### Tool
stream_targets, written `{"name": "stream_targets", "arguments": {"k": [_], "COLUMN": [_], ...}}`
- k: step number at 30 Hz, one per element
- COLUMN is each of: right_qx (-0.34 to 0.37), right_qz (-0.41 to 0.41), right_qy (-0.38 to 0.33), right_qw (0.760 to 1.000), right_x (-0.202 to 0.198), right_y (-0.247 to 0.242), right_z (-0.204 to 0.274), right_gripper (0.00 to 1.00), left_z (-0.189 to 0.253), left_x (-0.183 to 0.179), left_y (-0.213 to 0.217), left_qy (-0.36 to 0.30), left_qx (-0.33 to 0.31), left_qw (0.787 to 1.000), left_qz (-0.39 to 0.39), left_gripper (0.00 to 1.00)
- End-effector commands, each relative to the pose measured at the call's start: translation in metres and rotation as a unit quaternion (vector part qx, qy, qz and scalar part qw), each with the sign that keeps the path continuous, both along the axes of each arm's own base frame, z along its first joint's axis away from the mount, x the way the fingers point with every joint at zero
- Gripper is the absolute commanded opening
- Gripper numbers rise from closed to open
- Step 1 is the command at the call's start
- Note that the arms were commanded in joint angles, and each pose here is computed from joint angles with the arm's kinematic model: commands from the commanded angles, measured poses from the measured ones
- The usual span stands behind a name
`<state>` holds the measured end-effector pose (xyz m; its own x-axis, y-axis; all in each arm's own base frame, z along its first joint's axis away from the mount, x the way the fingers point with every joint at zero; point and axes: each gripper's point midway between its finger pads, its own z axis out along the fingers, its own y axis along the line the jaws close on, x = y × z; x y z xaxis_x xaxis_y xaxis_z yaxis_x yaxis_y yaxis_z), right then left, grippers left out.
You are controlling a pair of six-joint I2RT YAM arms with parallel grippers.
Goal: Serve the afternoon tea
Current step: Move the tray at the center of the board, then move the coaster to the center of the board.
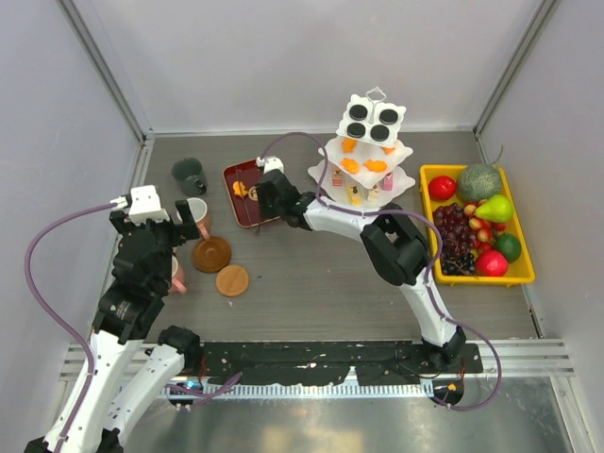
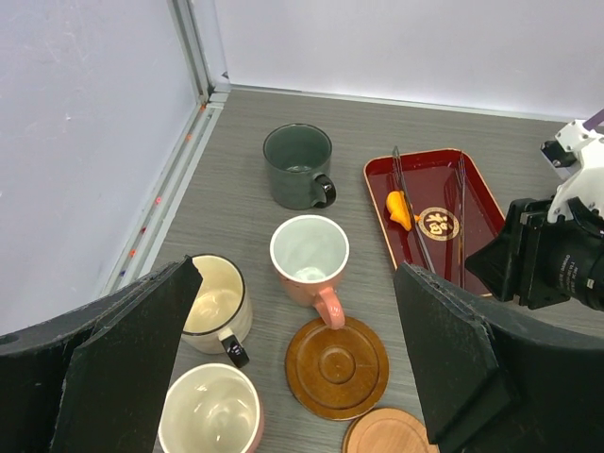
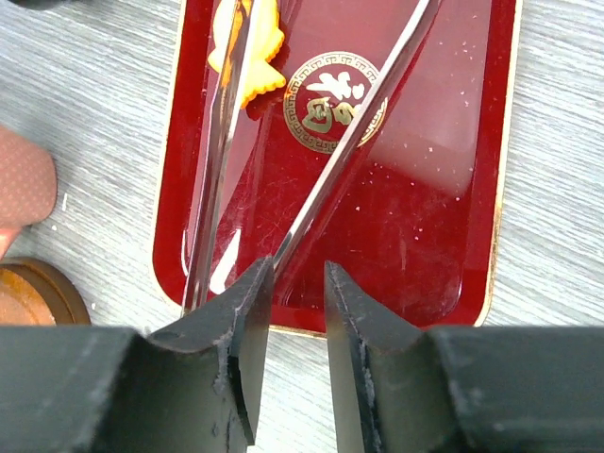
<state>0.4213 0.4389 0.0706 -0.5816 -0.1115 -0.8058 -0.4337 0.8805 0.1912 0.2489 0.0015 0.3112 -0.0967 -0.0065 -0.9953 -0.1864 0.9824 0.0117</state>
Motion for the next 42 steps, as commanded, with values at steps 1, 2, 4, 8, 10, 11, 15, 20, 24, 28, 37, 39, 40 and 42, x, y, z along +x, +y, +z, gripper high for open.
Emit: {"name": "stream_targets", "arguments": {"k": [1, 2, 4, 8, 10, 11, 15, 20, 24, 28, 37, 39, 40, 42], "right_qx": [0.021, 0.006, 0.013, -0.012, -0.02, -0.034, -0.047, -0.058, -0.056, -0.049, -0.055, -0.072, -0.078, -0.099], "right_qz": [0.007, 0.004, 0.0, -0.006, -0.001, 0.005, 0.055, 0.131, 0.171, 0.164, 0.144, 0.128, 0.124, 0.12], "right_qy": [-0.068, -0.069, -0.096, -0.094, -0.086, -0.077, -0.067, -0.058, -0.059, -0.052, 0.001, 0.008, 0.013, 0.02], "right_qw": [0.997, 0.998, 0.995, 0.995, 0.996, 0.996, 0.995, 0.988, 0.982, 0.984, 0.988, 0.989, 0.989, 0.988], "right_x": [0.004, 0.0, -0.008, -0.031, -0.045, -0.055, -0.098, -0.155, -0.185, -0.187, -0.188, -0.188, -0.189, -0.192], "right_y": [-0.003, -0.012, -0.028, -0.062, -0.073, -0.077, -0.065, -0.02, 0.014, 0.043, 0.065, 0.054, 0.048, 0.033], "right_z": [0.083, 0.078, 0.117, 0.129, 0.126, 0.114, 0.095, 0.064, 0.046, 0.04, -0.008, -0.018, -0.023, -0.035], "right_gripper": [0.36, 0.38, 0.42, 0.45, 0.47, 0.48, 0.56, 0.73, 0.76, 0.75, 0.65, 0.61, 0.59, 0.53], "left_z": [0.015, 0.015, 0.016, 0.016, 0.017, 0.017, 0.017, 0.018, 0.019, 0.018, 0.019, 0.02, 0.021, 0.02], "left_x": [0.002, 0.002, 0.002, 0.001, 0.0, 0.0, -0.001, -0.002, -0.002, -0.002, -0.002, -0.003, -0.003, -0.003], "left_y": [0.003, 0.003, 0.003, 0.004, 0.003, 0.003, 0.003, 0.005, 0.006, 0.007, 0.007, 0.008, 0.008, 0.008], "left_qy": [-0.03, -0.031, -0.032, -0.032, -0.035, -0.035, -0.036, -0.04, -0.043, -0.044, -0.048, -0.049, -0.051, -0.051], "left_qx": [-0.006, -0.006, -0.008, -0.008, -0.009, -0.01, -0.013, -0.014, -0.014, -0.014, -0.015, -0.015, -0.016, -0.016], "left_qw": [0.999, 0.999, 0.999, 0.999, 0.999, 0.999, 0.999, 0.999, 0.999, 0.999, 0.999, 0.998, 0.998, 0.998], "left_qz": [0.011, 0.01, 0.01, 0.01, 0.009, 0.008, 0.006, 0.011, 0.015, 0.018, 0.019, 0.02, 0.019, 0.018], "left_gripper": [0.96, 0.96, 0.96, 0.97, 0.96, 0.97, 0.97, 0.97, 0.97, 0.97, 0.97, 0.97, 0.97, 0.97]}}
